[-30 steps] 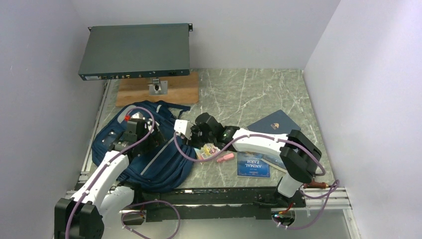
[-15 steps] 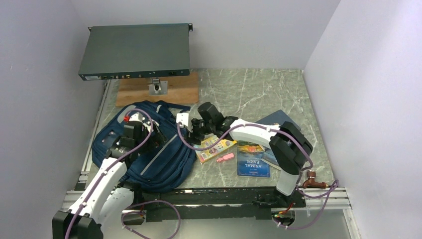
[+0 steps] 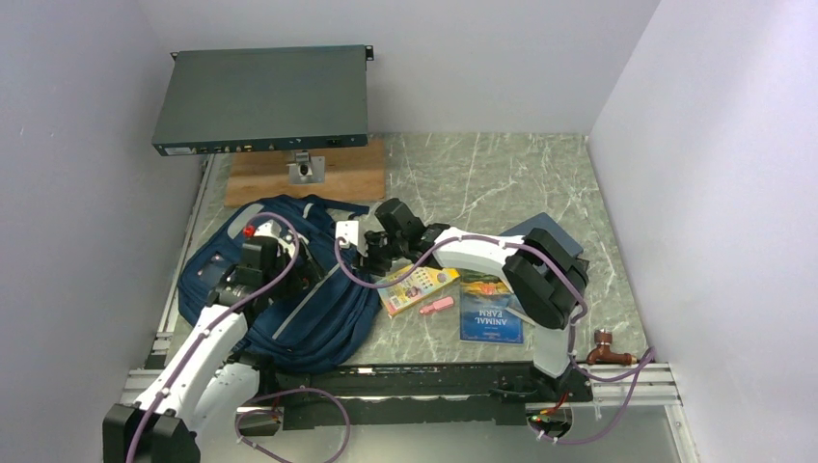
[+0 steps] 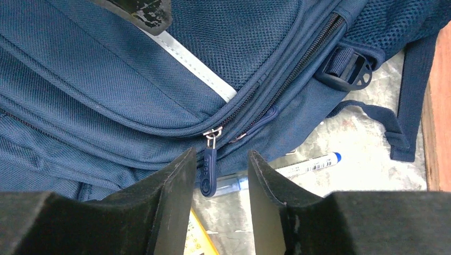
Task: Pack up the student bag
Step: Unzip the student bag at the center of the board.
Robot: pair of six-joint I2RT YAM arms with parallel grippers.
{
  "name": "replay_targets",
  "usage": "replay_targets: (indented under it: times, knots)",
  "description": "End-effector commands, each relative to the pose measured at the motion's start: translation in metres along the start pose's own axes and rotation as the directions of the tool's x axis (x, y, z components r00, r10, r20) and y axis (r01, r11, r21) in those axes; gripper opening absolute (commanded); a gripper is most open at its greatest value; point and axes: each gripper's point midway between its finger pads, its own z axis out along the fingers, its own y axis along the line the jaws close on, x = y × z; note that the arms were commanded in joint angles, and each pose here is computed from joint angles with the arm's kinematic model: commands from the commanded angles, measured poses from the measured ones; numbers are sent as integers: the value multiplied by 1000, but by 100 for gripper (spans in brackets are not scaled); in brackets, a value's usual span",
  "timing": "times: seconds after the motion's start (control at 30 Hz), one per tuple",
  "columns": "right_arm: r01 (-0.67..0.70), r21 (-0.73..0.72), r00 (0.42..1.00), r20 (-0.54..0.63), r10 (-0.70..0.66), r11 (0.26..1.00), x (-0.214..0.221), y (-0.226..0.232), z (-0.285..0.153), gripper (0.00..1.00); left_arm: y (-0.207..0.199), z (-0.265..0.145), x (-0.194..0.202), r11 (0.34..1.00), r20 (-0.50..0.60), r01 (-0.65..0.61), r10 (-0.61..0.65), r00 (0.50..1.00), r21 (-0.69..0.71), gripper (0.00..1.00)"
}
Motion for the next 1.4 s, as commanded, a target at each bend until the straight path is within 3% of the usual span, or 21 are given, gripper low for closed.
replay_targets:
  times: [0.0,0.3,0.43,0.53,0.73,0.87,1.07,1.2,1.37]
  knots:
    - [-10,10,1000,22,9,1000,-10,-4,1,41,-1,7,-5,1000,2,-8,8,1000,-4,100]
    - [-44,12,998,-48,45,999,11,17,5,33,2,16,-2,999,-7,32,-32,999,-24,100]
    - [-23,57,989,-147,31,998,16,31,4,19,12,21,-1,996,3,66,-66,998,-65,100]
    - [-23,84,980,-196,39,996,4,50,1,0,17,25,0,992,17,98,-97,995,-76,100]
    - [-116,214,936,-304,179,970,-4,89,-10,0,19,27,-6,990,44,108,-105,994,-89,100]
    - [-203,212,943,-222,249,956,-19,127,-1,0,18,28,-10,990,36,93,-90,995,-102,100]
    - [-409,152,906,182,382,900,-64,147,19,0,16,32,-3,993,-8,81,-82,997,-90,100]
    - [-418,290,903,233,360,861,-38,104,-7,0,3,23,1,999,-60,41,-43,997,-36,100]
    - [-437,216,885,277,374,873,-26,90,-15,0,-16,6,2,997,-106,-59,64,992,51,100]
